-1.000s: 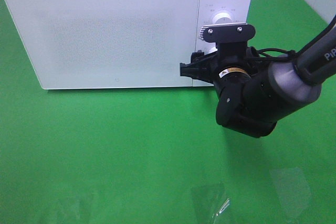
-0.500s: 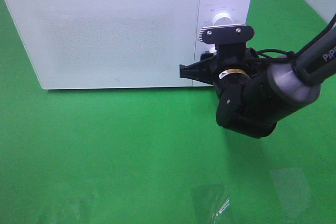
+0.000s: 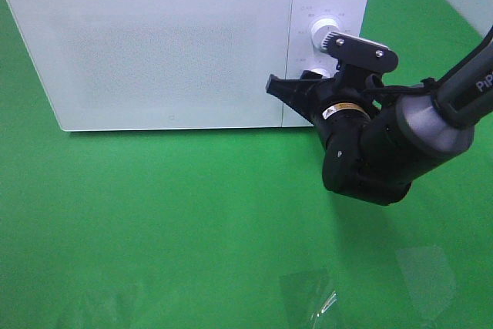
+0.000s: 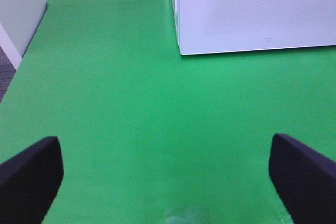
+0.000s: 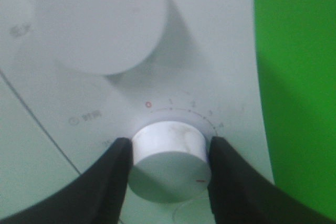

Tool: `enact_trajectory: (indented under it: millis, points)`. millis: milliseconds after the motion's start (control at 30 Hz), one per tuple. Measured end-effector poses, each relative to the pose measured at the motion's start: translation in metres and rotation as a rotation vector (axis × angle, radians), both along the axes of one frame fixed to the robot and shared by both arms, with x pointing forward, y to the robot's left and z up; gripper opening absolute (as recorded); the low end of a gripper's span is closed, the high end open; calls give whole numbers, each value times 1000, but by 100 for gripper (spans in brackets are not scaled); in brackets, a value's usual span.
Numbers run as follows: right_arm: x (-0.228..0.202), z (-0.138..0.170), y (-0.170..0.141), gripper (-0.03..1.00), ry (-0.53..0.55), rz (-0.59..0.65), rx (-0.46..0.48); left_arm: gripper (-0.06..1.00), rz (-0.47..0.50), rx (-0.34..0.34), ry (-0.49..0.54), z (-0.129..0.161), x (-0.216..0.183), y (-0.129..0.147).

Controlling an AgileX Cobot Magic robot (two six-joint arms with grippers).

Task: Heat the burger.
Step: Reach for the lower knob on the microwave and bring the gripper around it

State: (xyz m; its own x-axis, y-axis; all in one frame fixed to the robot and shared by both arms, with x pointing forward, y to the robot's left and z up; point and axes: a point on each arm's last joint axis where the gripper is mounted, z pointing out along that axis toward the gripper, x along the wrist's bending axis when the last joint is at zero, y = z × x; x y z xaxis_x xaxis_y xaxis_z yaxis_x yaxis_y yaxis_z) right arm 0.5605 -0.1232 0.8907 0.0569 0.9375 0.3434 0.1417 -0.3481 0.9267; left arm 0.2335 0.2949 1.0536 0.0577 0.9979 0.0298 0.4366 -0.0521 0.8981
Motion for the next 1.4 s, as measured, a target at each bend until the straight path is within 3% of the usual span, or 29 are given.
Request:
enact_trajectory:
  millis: [33,67,100,133,167,200,233,267,300,333,367,400,433,467,500,600,733,1400]
  points:
    - [0,0,0,44,0,0,0,99,0,0,0,0,0,0]
    - [-1,-1,0,45,-10,-21,211,99,0,0,0,0,0,0]
    - [-1,-1,0,45,-10,-21,211,99,0,0,0,0,0,0]
    - [-1,-2,0,45,-20,-42,413,99,0,0,0,0,0,0]
    - [-1,-2,0,45,-20,-42,413,99,0,0,0,0,0,0]
    - [-1,-2,-1,45,-26,-75,632,99,0,0,0,0,0,0]
    - [-1,-2,-1,45,-27,-87,715,99,0,0,0,0,0,0]
    - [-1,-2,-1,45,-27,-87,715,99,0,0,0,0,0,0]
    - [-1,-2,-1,45,-26,-115,914,99,0,0,0,0,0,0]
    - [-1,-2,-1,45,-26,-115,914,99,0,0,0,0,0,0]
    - [-1,-2,-1,45,-26,-140,1090,99,0,0,0,0,0,0]
    - [-1,-2,-1,45,-26,-140,1090,99,0,0,0,0,0,0]
    - [-1,-2,-1,45,-27,-157,1203,99,0,0,0,0,0,0]
    - [-1,-2,-1,45,-27,-157,1203,99,0,0,0,0,0,0]
    - [-1,-2,-1,45,-27,-170,1302,99,0,0,0,0,0,0]
    - [-1,-2,-2,45,-27,-179,1367,99,0,0,0,0,0,0]
    - [-1,-2,-1,45,-28,-179,1371,99,0,0,0,0,0,0]
    - [-2,-2,-1,45,-30,-178,1315,99,0,0,0,0,0,0]
